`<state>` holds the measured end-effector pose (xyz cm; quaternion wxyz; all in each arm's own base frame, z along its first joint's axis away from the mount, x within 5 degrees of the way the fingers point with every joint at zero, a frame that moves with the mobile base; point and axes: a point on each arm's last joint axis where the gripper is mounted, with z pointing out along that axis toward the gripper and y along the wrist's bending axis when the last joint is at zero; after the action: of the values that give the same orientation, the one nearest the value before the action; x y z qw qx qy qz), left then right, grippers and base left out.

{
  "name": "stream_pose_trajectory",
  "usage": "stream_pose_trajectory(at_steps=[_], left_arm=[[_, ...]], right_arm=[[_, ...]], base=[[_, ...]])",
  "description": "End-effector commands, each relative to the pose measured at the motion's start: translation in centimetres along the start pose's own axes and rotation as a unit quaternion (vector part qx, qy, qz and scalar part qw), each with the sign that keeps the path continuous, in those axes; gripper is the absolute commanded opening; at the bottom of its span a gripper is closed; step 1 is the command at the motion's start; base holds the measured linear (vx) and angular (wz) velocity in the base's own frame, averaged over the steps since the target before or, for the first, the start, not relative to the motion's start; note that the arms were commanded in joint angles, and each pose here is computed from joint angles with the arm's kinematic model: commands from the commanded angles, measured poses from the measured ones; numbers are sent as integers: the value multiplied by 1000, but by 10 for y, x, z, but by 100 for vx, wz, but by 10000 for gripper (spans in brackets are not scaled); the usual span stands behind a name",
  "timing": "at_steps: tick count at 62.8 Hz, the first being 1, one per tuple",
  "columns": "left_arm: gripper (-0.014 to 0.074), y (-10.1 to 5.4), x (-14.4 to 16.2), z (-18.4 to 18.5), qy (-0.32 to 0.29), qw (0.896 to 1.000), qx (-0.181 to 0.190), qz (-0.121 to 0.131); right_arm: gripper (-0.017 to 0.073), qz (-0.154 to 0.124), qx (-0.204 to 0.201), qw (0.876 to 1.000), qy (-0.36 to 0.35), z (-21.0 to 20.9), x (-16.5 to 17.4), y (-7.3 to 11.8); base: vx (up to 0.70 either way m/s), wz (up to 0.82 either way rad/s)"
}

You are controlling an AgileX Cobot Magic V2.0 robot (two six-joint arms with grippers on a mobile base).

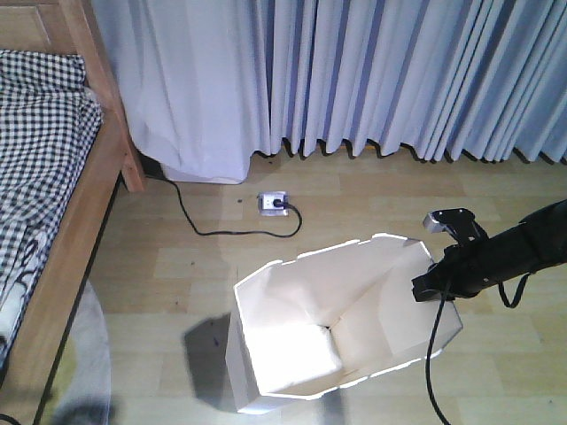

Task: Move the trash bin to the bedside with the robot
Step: 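Carry the bin with the right gripper as the base drives beside the bed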

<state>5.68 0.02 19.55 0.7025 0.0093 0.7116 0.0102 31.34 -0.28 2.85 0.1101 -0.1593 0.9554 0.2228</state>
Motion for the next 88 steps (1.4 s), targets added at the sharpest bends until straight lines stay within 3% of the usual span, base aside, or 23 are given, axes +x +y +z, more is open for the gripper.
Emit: stream_pose_trajectory(at_steps=[1, 88], left_arm=[[-6, 0, -4, -1, -38, 999, 4, -12], [-6, 0, -4, -1, -38, 999, 4, -12]], right_arm=[[-5, 16, -77, 996, -48, -22, -18, 21], [-5, 16, -75, 996, -48, -22, -18, 20]], base=[[27, -2], [22, 0]])
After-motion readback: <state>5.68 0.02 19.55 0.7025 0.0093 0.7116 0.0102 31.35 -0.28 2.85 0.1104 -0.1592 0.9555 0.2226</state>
